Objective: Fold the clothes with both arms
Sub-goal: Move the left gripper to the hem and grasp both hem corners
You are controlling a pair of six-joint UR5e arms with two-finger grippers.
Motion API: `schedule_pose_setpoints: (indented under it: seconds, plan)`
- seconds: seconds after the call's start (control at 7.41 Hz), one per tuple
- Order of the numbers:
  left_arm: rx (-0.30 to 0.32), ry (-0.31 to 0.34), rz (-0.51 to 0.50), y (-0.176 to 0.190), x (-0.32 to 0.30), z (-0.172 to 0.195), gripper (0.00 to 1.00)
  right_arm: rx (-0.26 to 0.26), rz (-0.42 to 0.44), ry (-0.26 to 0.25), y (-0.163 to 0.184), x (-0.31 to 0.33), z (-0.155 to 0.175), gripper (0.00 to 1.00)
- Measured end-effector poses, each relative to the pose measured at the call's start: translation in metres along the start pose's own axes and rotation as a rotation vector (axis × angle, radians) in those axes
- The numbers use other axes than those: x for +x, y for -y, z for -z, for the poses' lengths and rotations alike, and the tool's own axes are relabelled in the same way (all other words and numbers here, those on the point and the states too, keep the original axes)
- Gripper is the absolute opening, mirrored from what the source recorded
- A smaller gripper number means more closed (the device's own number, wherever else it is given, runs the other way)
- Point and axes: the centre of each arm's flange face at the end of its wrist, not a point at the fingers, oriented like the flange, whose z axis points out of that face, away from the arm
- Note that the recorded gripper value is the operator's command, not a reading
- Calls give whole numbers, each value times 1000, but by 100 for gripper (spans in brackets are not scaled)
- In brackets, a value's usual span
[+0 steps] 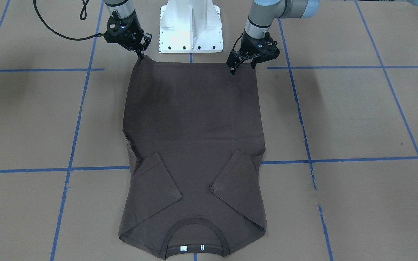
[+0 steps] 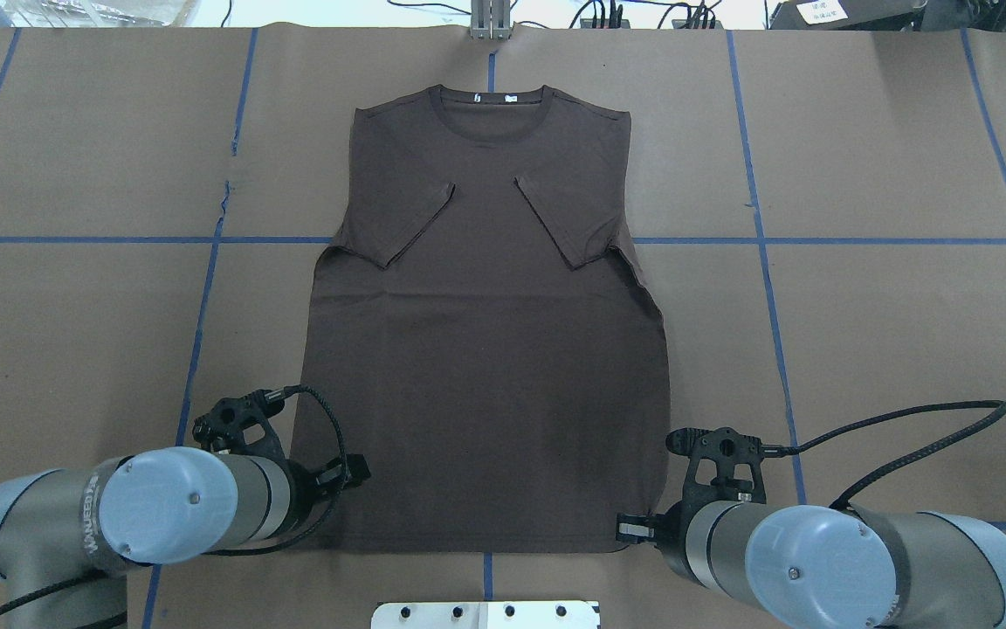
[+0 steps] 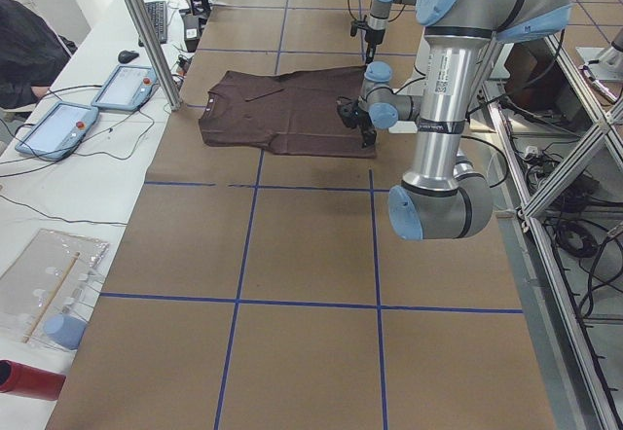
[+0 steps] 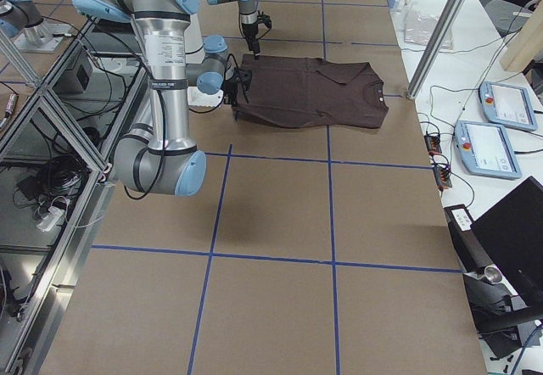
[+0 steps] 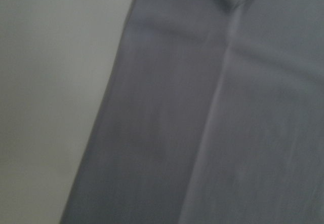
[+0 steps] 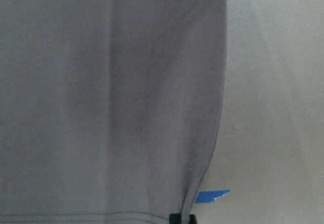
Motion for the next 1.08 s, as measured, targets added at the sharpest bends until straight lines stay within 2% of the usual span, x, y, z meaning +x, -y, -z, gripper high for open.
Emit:
schedule_pose_setpoints:
  seconds: [0.27,0.4,0.54,0.67,0.81,1.08]
  plan:
    - [20,47,3,-17,-28,-12,96,4,7,3,3,-1,2,0]
    - [23,62,-1,-20,-37,-16,93,4,8,3,3,-1,2,0]
    - [23,70,-3,-22,-41,-19,84,5,7,4,4,-1,2,0]
    - [24,75,-4,-23,-43,-20,63,5,6,4,4,-1,2,0]
    - [23,78,-4,-24,-44,-21,47,6,5,4,5,-1,2,0]
    - [22,77,-6,-25,-44,-21,3,6,4,4,6,-1,2,0]
